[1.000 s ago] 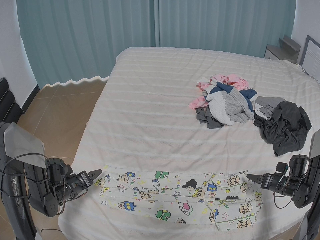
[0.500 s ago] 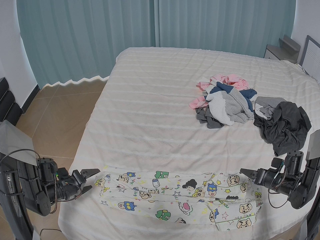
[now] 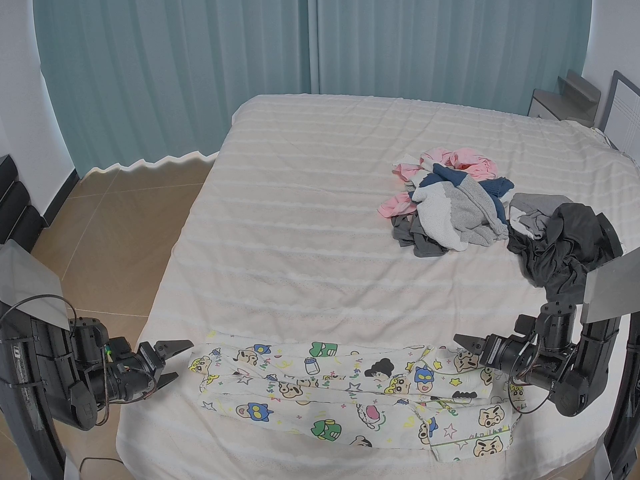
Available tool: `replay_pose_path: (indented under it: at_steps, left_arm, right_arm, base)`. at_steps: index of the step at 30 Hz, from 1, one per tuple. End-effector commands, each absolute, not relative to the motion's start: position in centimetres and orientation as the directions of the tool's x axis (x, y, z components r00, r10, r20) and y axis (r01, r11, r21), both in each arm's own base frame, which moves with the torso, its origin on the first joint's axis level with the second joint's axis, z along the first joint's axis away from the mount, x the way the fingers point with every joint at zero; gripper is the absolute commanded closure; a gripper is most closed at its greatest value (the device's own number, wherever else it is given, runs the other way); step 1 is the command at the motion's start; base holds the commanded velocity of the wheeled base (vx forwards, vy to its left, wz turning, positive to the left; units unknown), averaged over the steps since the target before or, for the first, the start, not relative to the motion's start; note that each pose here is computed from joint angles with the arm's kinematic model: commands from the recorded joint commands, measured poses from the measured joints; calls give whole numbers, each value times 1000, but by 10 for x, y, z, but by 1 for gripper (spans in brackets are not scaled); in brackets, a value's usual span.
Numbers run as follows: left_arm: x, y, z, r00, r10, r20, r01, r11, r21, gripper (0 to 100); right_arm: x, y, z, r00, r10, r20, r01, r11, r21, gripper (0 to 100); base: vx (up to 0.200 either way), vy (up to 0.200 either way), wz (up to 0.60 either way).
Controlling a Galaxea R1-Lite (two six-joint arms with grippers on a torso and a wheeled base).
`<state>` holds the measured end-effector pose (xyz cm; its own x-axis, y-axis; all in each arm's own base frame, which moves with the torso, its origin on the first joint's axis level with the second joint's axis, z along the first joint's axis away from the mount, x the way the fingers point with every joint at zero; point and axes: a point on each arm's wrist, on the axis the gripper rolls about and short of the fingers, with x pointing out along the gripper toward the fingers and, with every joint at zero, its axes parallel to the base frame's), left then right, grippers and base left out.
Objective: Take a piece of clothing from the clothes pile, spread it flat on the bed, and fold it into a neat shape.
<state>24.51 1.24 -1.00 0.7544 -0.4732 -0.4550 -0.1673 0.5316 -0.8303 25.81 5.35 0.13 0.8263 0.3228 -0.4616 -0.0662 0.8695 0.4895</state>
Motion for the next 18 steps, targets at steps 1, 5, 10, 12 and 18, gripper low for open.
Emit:
replay_pose_path:
  at_steps: [1, 5, 10, 12, 18]
  left_arm:
    - [245, 13, -12, 756, -471, -453, -165, 533, -830, 0]
    - [245, 13, -12, 756, -473, -453, -165, 533, -830, 0]
    - [245, 13, -12, 756, -473, -453, -164, 534, -829, 0]
    - [245, 13, -12, 756, -473, -453, -164, 534, -829, 0]
    - [245, 13, -12, 756, -473, -453, -164, 534, -829, 0]
  right_arm:
    - [261, 57, -4, 821, 323, -471, -65, 872, 485, 0]
    - [261, 55, -6, 821, 313, -477, -52, 874, 484, 0]
    - [259, 54, -9, 812, 310, -494, -42, 876, 481, 0]
    - [259, 54, -12, 812, 293, -505, -23, 880, 474, 0]
    - [254, 53, -13, 811, 263, -523, 7, 889, 457, 100]
  base:
    - [0, 0, 0]
    - [0, 0, 0]
    - [0, 0, 0]
    - [0, 0, 0]
    - [0, 0, 0]
